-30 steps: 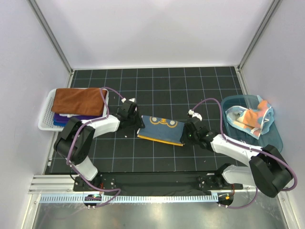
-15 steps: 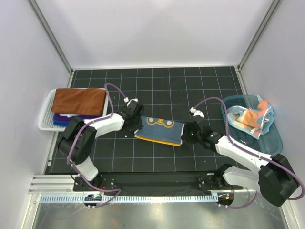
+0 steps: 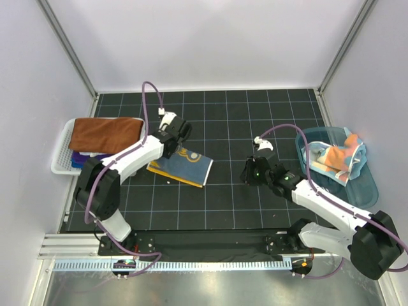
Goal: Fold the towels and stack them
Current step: Neatly place the folded towel into the bin
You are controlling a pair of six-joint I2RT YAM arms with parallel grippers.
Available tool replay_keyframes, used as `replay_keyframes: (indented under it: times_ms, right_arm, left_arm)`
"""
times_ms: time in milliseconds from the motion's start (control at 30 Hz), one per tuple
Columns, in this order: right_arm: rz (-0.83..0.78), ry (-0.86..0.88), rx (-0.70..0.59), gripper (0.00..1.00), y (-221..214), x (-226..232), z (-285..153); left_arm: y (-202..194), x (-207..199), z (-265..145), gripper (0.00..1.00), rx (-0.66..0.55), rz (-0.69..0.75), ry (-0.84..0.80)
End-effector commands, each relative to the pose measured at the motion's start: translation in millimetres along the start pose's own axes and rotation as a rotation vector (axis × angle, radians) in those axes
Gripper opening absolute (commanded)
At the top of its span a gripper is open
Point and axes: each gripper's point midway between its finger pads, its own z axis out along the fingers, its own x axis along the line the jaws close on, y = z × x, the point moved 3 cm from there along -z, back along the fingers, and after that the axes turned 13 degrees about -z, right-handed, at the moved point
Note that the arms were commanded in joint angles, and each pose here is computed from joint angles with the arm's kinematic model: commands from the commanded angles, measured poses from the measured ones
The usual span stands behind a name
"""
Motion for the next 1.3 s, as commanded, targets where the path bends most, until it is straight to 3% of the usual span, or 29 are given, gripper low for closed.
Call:
replay_keyframes:
  times_ms: [0, 133, 367, 433, 533, 600, 867, 1033, 1267]
  right_arm:
    - [-0.028, 0.038, -0.055, 0.25, 21, 10, -3]
    - [-0.044, 0.033, -0.014, 0.25, 17, 11, 12]
    - [-0.014, 0.133, 0.000, 0.24, 29, 34, 38]
    - [-0.011, 0.147, 0.023, 0.31, 29, 39, 46]
    - [-0.002, 0.158, 0.010, 0.38, 43, 46, 54]
    - [0.012, 0.166, 0.006, 0.44, 51, 52, 60]
    - [0.100, 0.214, -0.005, 0.53, 69, 94, 96]
    - [0.123, 0.226, 0.003, 0.60, 72, 123, 133]
    - [0.133, 0.105, 0.020, 0.62, 62, 138, 164]
  left_arm:
    - [44, 42, -21, 0.00, -0.124, 0.011, 0.122]
    - [43, 35, -14, 0.00, -0.054, 0.000, 0.005]
    - [16, 21, 21, 0.00, 0.064, 0.011, -0.007]
    - [13, 18, 27, 0.00, 0.078, -0.001, -0.017]
    - [8, 17, 37, 0.05, 0.108, -0.019, -0.005]
    - [4, 19, 44, 0.22, 0.127, -0.023, 0.014]
    - [9, 27, 47, 0.47, 0.137, -0.075, 0.022]
    - [16, 29, 38, 0.56, 0.126, -0.073, -0.011]
    - [24, 30, 30, 0.57, 0.130, -0.086, -0.069]
